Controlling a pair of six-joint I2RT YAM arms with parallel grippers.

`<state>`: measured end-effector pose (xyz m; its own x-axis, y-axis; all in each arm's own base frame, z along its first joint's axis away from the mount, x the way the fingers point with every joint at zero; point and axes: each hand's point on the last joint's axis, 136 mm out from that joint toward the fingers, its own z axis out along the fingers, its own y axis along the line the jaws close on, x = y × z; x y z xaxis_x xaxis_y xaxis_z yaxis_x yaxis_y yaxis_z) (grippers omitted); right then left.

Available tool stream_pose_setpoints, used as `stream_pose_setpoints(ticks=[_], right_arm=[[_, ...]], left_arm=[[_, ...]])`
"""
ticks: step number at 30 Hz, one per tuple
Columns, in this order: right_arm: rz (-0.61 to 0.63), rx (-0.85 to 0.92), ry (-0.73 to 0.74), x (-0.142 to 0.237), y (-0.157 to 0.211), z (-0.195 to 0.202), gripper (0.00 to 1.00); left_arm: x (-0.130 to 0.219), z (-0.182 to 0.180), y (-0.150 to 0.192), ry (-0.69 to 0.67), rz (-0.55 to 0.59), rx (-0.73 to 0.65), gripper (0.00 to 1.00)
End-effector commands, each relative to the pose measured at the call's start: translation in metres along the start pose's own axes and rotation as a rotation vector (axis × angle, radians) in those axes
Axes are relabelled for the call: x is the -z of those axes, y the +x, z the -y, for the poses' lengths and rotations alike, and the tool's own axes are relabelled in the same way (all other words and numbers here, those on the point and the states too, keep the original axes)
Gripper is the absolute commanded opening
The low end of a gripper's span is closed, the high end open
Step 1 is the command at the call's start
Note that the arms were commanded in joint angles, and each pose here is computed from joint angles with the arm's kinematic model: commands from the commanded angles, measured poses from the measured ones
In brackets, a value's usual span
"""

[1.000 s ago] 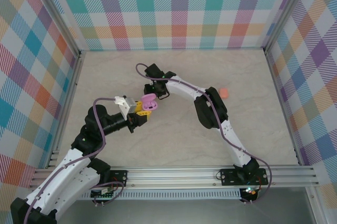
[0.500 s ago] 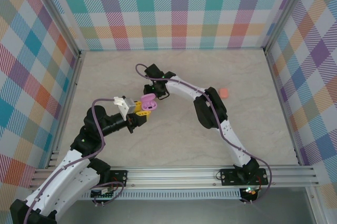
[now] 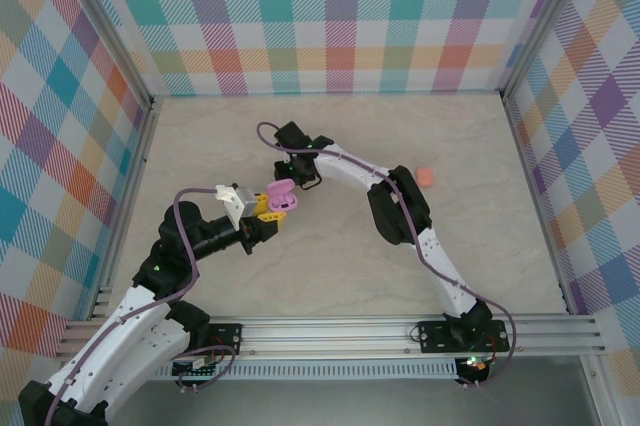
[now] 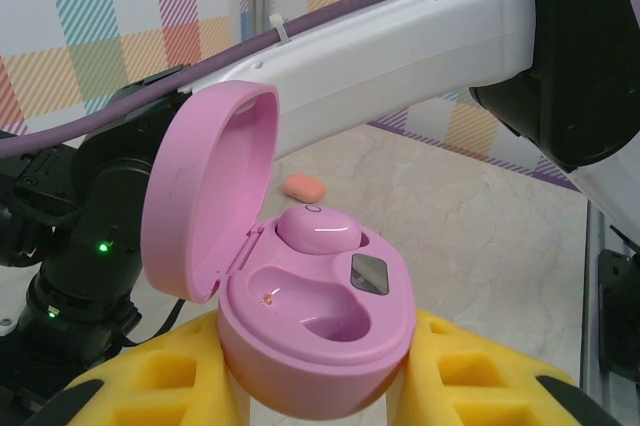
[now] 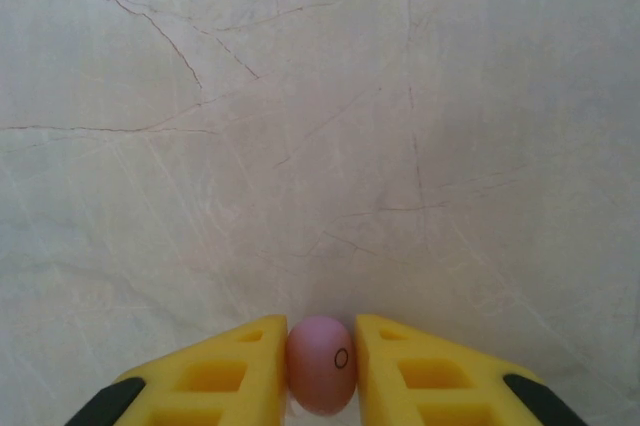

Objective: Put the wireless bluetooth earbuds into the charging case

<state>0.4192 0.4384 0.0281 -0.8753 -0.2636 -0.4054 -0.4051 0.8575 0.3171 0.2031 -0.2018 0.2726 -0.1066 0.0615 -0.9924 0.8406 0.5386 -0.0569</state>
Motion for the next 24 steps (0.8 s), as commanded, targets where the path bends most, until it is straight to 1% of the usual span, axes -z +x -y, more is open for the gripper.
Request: stream_pose_setpoints(ticks=[1, 7, 15, 24], right_arm=[[0.014, 0.023, 0.014, 0.015, 0.0, -0.001, 0.23], [0.055, 0.025, 0.012, 0.034, -0.008, -0.003, 0.22], [0.082, -0.002, 0.017, 0.054, -0.011, 0.005, 0.21], [0.139, -0.022, 0.041, 0.1, -0.014, 0.02, 0.21]], left_arm=[[0.002, 0.0, -0.003, -0.001, 0.009, -0.012, 0.17], [0.004, 0.002, -0.004, 0.0, 0.006, -0.014, 0.17], [0.005, 0.001, -0.004, -0.005, 0.003, -0.016, 0.17], [0.004, -0.001, -0.006, -0.013, 0.002, -0.018, 0.17]])
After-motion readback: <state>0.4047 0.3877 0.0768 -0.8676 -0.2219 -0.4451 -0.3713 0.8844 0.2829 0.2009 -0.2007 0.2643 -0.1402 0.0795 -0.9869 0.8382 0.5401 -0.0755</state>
